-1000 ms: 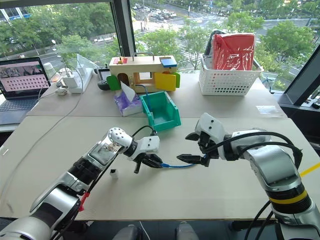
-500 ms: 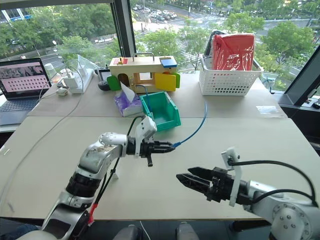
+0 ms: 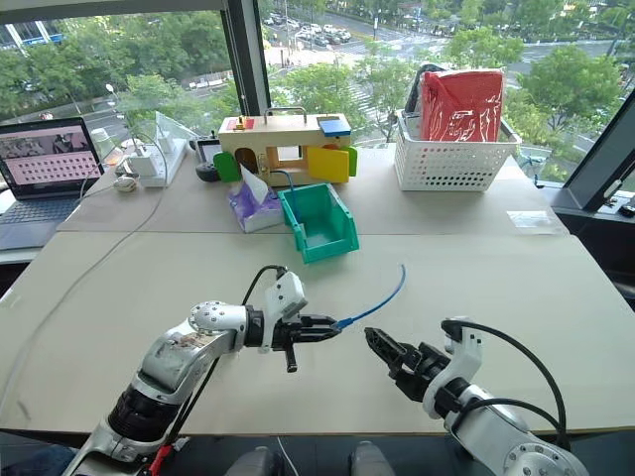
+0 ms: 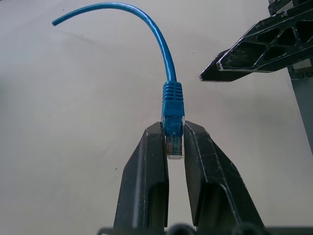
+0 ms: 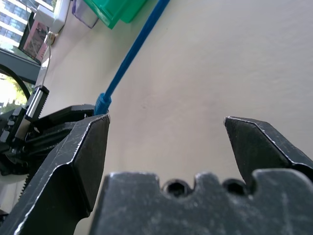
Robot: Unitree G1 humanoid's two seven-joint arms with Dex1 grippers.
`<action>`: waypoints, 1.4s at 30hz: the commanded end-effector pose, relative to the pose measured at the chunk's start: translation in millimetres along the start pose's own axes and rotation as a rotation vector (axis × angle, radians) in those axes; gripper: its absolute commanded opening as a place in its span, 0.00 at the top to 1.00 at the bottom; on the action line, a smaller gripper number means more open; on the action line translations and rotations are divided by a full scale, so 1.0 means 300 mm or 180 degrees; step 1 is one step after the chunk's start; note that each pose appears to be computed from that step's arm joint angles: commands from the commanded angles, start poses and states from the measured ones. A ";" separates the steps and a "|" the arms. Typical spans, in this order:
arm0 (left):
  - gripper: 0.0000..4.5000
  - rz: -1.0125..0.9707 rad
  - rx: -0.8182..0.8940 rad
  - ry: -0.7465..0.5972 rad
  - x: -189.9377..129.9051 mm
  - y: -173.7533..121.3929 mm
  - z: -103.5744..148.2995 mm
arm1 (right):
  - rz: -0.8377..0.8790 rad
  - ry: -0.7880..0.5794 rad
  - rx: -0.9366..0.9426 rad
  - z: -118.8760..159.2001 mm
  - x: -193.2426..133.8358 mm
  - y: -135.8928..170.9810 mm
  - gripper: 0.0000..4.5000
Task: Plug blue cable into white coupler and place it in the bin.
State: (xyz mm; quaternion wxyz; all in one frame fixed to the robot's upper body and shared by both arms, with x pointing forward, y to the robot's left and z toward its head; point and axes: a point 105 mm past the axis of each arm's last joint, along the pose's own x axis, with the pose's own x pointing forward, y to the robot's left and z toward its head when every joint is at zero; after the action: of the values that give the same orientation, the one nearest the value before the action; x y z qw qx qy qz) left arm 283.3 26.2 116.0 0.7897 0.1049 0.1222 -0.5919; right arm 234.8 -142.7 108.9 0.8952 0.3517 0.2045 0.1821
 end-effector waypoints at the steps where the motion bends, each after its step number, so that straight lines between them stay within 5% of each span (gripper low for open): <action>1: 0.99 -0.0043 0.0174 -0.0090 -0.007 -0.011 0.039 | 0.0593 -0.0217 0.0603 -0.016 0.061 0.135 0.03; 18: 0.99 -0.0114 0.0014 -0.0148 0.010 -0.040 0.030 | 0.0798 0.0181 0.1053 -0.047 0.078 0.191 0.03; 38: 0.99 -0.0123 -0.0073 -0.0144 0.012 -0.041 0.031 | 0.0611 0.0047 0.0803 -0.024 0.066 0.171 0.03; 42: 0.99 -0.0151 -0.0074 -0.0162 0.014 -0.043 0.034 | 0.0606 0.0046 0.0778 -0.025 0.067 0.172 0.28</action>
State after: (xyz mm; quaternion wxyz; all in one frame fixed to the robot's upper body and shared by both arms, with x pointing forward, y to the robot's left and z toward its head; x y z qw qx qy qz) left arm 276.7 21.4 113.5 0.7878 0.0795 0.1312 -0.5965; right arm 242.2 -96.6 123.4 0.8210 0.4772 0.2184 0.2249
